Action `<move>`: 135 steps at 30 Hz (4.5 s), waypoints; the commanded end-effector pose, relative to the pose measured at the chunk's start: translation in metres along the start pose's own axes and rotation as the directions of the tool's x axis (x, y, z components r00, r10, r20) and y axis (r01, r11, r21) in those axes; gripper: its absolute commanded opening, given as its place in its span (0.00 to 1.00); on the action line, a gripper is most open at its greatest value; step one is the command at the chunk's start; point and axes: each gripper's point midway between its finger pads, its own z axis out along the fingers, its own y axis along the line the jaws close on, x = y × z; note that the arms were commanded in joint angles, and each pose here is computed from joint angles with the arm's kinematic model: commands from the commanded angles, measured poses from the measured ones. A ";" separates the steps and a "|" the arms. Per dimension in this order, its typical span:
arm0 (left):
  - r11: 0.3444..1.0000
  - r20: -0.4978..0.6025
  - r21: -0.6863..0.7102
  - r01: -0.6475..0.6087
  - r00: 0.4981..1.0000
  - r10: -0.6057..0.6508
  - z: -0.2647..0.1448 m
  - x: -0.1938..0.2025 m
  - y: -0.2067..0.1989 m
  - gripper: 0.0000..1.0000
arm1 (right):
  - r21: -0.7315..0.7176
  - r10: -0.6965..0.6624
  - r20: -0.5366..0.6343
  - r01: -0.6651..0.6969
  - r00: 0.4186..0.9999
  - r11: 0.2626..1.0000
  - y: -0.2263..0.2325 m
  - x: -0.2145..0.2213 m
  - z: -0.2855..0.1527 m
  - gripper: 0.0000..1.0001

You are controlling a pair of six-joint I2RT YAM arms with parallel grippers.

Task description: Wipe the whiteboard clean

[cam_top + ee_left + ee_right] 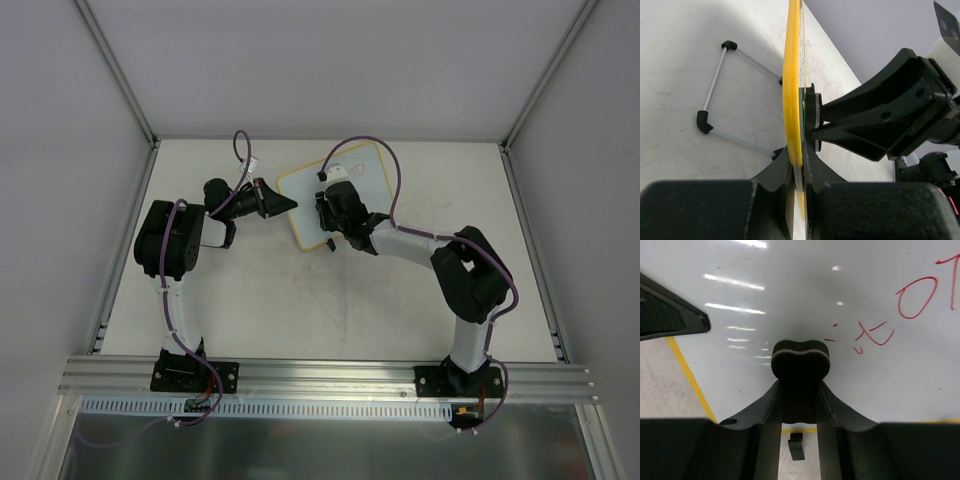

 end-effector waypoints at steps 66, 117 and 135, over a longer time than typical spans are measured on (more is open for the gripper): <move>0.938 0.053 0.128 -0.323 0.946 0.319 0.010 -0.018 -0.024 0.00 | 0.033 0.085 -0.078 -0.082 0.993 0.996 -0.104 -0.040 0.012 0.00; 0.936 0.050 0.131 -0.326 0.945 0.322 0.011 -0.017 -0.025 0.00 | 0.098 0.114 -0.074 -0.106 0.991 0.989 -0.126 -0.027 0.011 0.00; 0.939 0.048 0.127 -0.320 0.947 0.316 0.011 -0.018 -0.024 0.00 | -0.073 0.029 -0.047 -0.033 0.998 0.997 -0.037 -0.045 0.006 0.00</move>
